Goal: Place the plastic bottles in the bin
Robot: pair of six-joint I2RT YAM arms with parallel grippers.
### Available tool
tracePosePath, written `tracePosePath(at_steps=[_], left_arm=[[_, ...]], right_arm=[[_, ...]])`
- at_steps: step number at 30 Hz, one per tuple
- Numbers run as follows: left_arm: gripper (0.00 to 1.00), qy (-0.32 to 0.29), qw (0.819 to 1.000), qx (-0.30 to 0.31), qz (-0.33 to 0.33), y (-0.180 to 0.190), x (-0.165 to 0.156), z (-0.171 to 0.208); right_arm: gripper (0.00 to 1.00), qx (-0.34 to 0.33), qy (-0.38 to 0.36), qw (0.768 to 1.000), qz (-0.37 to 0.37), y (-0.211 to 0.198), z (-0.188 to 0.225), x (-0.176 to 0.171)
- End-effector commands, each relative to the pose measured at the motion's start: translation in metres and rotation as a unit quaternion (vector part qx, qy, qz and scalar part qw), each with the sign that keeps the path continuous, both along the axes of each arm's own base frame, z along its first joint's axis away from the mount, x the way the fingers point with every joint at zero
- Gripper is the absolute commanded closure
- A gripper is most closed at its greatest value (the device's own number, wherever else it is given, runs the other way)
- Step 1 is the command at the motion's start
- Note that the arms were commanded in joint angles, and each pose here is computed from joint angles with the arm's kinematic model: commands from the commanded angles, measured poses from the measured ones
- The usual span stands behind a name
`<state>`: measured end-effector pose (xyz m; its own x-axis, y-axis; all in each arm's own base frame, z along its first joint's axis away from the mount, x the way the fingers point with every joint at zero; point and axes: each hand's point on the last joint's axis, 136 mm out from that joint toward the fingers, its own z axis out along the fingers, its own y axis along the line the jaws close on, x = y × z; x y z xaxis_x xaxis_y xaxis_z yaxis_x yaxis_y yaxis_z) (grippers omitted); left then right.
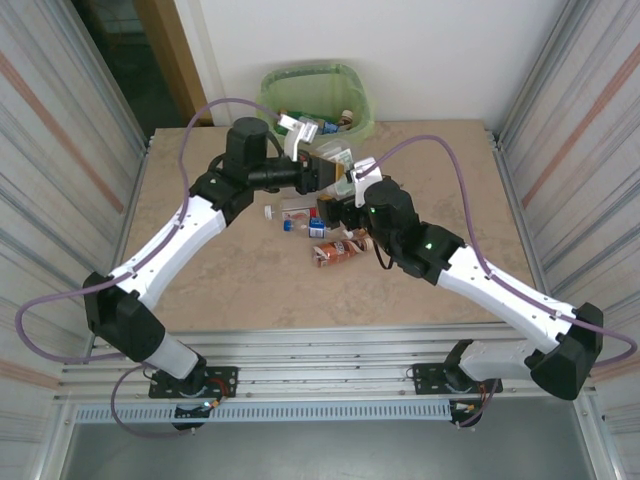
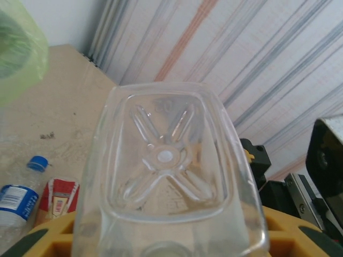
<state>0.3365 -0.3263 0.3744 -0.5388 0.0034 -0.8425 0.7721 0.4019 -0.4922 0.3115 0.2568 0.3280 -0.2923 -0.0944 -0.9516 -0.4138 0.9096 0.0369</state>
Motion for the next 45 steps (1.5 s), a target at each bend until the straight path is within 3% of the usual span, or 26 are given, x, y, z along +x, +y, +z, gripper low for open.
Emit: tracePosePath(at_steps=[1, 10, 17, 22, 31, 34, 45], left_arm=[[0.81, -0.053, 0.998, -0.024, 0.026, 0.015, 0.009, 0.042], [0.82, -0.106, 0.987, -0.049, 0.109, 0.054, 0.056, 0.091], [0.81, -0.111, 0.968, -0.105, 0.201, 0.088, 0.119, 0.125], [0.81, -0.117, 0.954, -0.125, 0.245, 0.091, 0.162, 0.13], [0.74, -0.095, 0.945, -0.153, 0.272, 0.077, 0.226, 0.112], [0.71, -0.077, 0.947, -0.145, 0.276, 0.067, 0.25, 0.082], [0.67, -0.067, 0.949, -0.098, 0.291, 0.056, 0.277, 0.03]], right_arm=[[0.02, 0.018, -0.014, 1.0, -0.016, -0.012, 0.012, -0.006], [0.02, 0.039, -0.006, 0.997, -0.06, -0.038, 0.01, -0.014], [0.02, 0.051, 0.013, 0.994, -0.096, -0.06, 0.002, -0.023], [0.02, 0.064, 0.018, 0.992, -0.112, -0.073, -0.003, -0.029], [0.02, 0.069, 0.025, 0.987, -0.144, -0.091, -0.009, -0.036], [0.02, 0.066, 0.03, 0.986, -0.148, -0.092, -0.013, -0.036], [0.02, 0.059, 0.041, 0.985, -0.155, -0.094, -0.024, -0.037]])
